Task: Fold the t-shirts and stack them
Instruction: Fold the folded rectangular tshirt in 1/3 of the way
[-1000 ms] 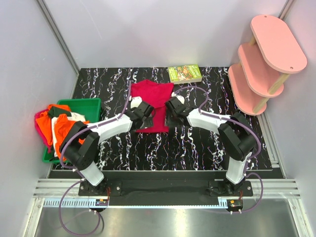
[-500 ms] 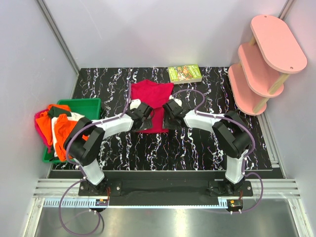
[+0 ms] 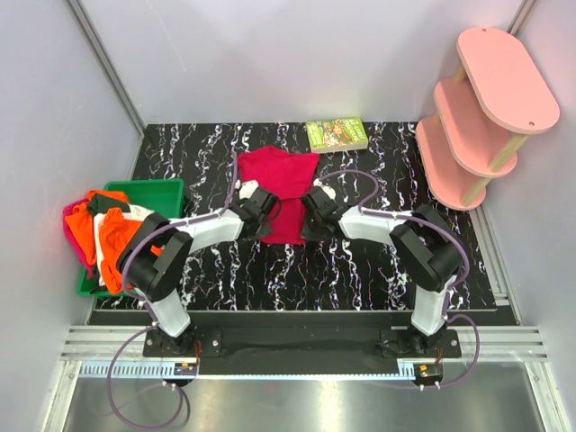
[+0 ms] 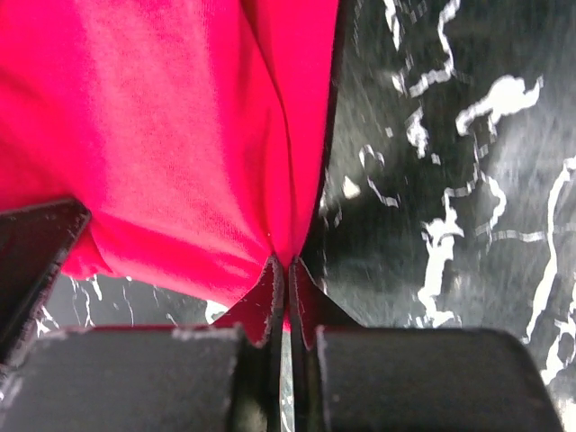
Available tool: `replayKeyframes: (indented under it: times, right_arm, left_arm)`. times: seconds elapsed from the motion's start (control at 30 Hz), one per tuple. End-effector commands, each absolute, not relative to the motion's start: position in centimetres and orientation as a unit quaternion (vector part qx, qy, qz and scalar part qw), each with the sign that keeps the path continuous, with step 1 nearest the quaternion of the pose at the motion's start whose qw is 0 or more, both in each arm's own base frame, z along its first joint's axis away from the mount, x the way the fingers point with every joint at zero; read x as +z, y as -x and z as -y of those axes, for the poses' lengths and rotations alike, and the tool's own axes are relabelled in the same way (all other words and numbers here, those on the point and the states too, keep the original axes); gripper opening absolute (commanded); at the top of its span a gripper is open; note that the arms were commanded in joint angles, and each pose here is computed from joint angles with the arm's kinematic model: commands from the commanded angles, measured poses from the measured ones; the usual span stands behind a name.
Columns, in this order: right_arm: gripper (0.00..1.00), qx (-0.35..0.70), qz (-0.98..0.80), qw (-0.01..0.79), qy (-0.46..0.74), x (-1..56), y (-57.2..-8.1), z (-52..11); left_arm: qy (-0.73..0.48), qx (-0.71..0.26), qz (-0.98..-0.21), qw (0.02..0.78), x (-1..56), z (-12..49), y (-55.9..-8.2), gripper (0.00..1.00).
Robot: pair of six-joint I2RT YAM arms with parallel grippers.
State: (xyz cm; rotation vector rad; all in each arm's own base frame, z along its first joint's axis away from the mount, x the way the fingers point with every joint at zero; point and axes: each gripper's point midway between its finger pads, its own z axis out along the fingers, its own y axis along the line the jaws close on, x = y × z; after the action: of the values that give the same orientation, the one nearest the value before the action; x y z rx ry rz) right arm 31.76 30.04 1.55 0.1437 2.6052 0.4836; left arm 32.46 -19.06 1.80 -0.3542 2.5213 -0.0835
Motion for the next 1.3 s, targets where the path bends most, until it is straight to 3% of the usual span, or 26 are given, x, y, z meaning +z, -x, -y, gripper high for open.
replayKeyframes:
  times: [0.0, 0.7, 1.1, 1.2, 1.27]
  right_arm:
    - [0.00, 0.122, -0.975, 0.180, -0.055, -0.8, -27.0, -26.6]
    - [0.00, 0.122, -0.982, 0.137, -0.033, 0.4, -17.0, -24.2]
    - [0.00, 0.126, -0.985, 0.114, 0.021, -0.1, -12.8, -26.8]
    - [0.00, 0.124, -0.985, 0.122, 0.019, 0.2, -13.0, -26.5]
    - [0.00, 0.125, -0.981, 0.145, 0.021, 1.0, -13.7, -26.5]
  left_arm:
    - [0.129, -0.018, -0.957, 0.260, 0.5, 17.7, -29.8, 0.00]
    - [0.039, -0.022, -0.976, 0.211, 1.9, 20.6, -15.4, 0.00]
    - [0.024, 0.025, -0.976, 0.214, 0.3, 20.5, -16.0, 0.00]
    - [0.024, 0.025, -0.976, 0.217, 0.5, 20.5, -16.1, 0.09]
    - [0.025, 0.016, -0.973, 0.230, 1.3, 20.6, -16.5, 0.31]
